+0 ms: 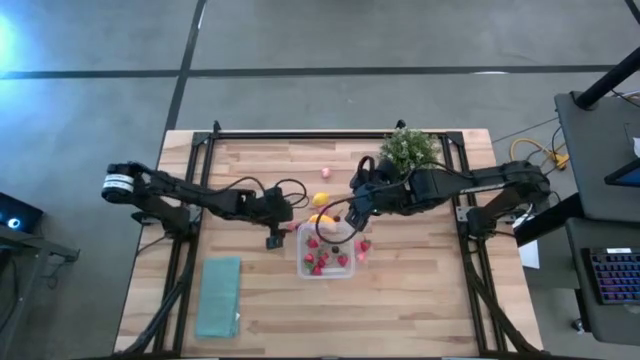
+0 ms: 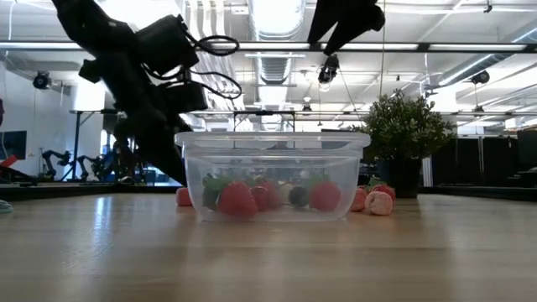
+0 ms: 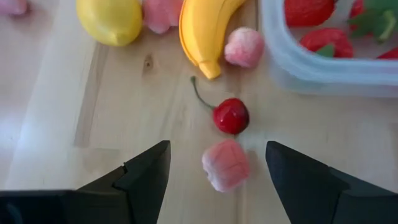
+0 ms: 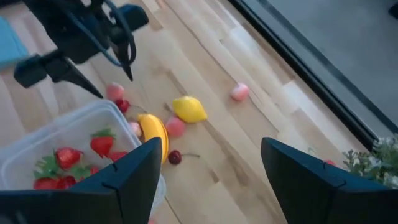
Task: Pick and placing Produce into tupperware
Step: Put the pink peach into the transparent bin
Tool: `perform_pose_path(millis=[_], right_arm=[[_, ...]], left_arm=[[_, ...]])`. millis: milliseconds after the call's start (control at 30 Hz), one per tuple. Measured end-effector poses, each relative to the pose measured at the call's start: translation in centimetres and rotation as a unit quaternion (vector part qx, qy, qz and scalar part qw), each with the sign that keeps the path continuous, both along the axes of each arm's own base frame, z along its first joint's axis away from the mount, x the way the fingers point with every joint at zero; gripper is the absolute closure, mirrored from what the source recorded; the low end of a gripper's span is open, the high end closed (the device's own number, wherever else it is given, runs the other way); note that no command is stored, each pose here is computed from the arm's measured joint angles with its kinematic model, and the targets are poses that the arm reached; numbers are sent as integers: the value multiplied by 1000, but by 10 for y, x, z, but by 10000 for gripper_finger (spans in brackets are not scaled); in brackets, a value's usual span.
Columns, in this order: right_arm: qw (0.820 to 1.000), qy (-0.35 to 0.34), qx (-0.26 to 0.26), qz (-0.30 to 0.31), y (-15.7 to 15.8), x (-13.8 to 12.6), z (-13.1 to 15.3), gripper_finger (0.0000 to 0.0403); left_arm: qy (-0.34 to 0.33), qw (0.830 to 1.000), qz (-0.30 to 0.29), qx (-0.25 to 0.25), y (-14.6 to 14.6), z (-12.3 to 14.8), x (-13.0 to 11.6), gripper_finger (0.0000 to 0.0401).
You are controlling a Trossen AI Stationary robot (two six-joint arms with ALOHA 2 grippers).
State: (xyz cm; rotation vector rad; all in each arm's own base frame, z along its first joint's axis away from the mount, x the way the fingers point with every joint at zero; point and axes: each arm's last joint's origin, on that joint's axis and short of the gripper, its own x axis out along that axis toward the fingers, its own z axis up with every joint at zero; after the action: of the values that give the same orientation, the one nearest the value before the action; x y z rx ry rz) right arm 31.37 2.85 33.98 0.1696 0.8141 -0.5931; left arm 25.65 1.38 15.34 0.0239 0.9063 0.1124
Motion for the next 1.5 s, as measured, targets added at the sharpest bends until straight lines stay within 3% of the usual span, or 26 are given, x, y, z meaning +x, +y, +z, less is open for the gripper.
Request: perform_pose_path(millis=[533,900,1033,1167,1267,1500], right_arm=[[1000,8,13,-22,0,0,-11,140],[999,17,28,-35,0,-2,-22,148],[998,27,60,-17,2,-2,-23,154],[990,77,113,20,10,-9,-31,156],[984,129,118,44,22,-18,-46,153],[970,202,121,58,48,-40,-93,148]], left_arm=[[38,999,-13,-16,0,-21,9,161],[37,999,-10,-19,1,-20,9,281],[40,999,-4,-17,1,-18,9,321],[44,999,18,-26,2,-3,6,335],[24,999,20,-32,-1,18,-1,327],[-117,990,-11,-84,-13,73,-9,312]])
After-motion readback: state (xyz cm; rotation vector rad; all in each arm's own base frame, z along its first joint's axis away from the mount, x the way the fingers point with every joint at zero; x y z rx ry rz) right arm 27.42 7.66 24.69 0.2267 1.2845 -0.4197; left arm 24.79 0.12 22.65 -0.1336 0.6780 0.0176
